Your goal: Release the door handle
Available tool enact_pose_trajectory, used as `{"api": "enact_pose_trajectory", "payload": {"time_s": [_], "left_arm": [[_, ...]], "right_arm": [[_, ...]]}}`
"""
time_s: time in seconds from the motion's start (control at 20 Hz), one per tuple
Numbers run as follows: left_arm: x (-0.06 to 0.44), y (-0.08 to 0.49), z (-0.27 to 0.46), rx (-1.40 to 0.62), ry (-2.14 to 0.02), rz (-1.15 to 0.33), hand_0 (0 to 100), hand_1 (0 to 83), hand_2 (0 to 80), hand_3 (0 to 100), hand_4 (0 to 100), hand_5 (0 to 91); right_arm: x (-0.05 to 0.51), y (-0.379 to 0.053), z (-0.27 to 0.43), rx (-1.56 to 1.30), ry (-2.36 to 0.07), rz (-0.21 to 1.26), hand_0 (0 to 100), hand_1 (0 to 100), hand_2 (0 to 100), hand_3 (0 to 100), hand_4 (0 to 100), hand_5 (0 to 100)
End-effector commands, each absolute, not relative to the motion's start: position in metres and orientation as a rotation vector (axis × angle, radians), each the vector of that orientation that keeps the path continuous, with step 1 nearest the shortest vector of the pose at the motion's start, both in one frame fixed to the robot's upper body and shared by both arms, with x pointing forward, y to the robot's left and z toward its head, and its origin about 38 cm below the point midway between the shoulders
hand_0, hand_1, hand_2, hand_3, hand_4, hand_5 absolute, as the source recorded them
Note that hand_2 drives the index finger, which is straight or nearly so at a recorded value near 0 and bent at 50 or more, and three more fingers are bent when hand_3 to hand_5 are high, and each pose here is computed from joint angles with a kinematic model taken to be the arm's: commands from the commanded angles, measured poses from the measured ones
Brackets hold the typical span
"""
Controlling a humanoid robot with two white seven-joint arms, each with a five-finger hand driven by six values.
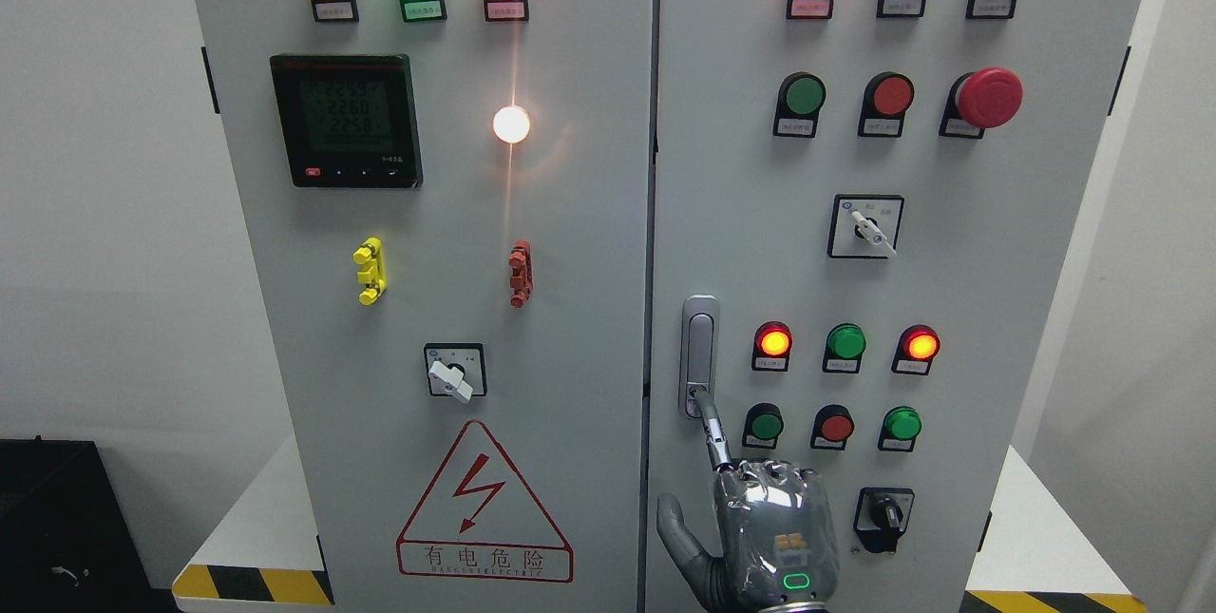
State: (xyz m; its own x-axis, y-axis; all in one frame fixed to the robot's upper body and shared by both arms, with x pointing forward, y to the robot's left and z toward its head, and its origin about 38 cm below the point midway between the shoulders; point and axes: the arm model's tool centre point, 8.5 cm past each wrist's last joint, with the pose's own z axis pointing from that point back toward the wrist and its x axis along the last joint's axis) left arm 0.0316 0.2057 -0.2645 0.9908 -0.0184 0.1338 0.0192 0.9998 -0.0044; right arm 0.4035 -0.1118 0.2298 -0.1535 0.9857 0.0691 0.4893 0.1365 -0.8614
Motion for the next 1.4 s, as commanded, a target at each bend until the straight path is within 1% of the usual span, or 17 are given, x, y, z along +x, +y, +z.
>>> {"api": "enact_pose_trajectory", "payload": {"time_s": [0.0, 1.25, 1.35], "left_arm": [[0.0208, 0.2058, -0.2649, -0.005, -0.118, -0.018, 12, 55.6, 0.0, 0, 0, 0.0], [0.0203, 0.2058, -0.2649, -0.005, -0.117, -0.018, 12, 55.6, 0.0, 0, 0, 0.0], [0.0208, 0.2058, -0.2649, -0.005, -0.118, -0.018, 12, 55.6, 0.0, 0, 0, 0.0]], "right_arm": [[0.4082, -0.1096, 0.2155, -1.409, -1.705, 0.969, 48, 26, 3, 100, 100, 100], [0.4065, -0.1104, 0.2152, -1.414, -1.704, 0.967, 47, 26, 4, 100, 100, 100], [0.4063, -0.1104, 0.2158, -1.415, -1.706, 0.965, 47, 26, 6, 100, 100, 100]]}}
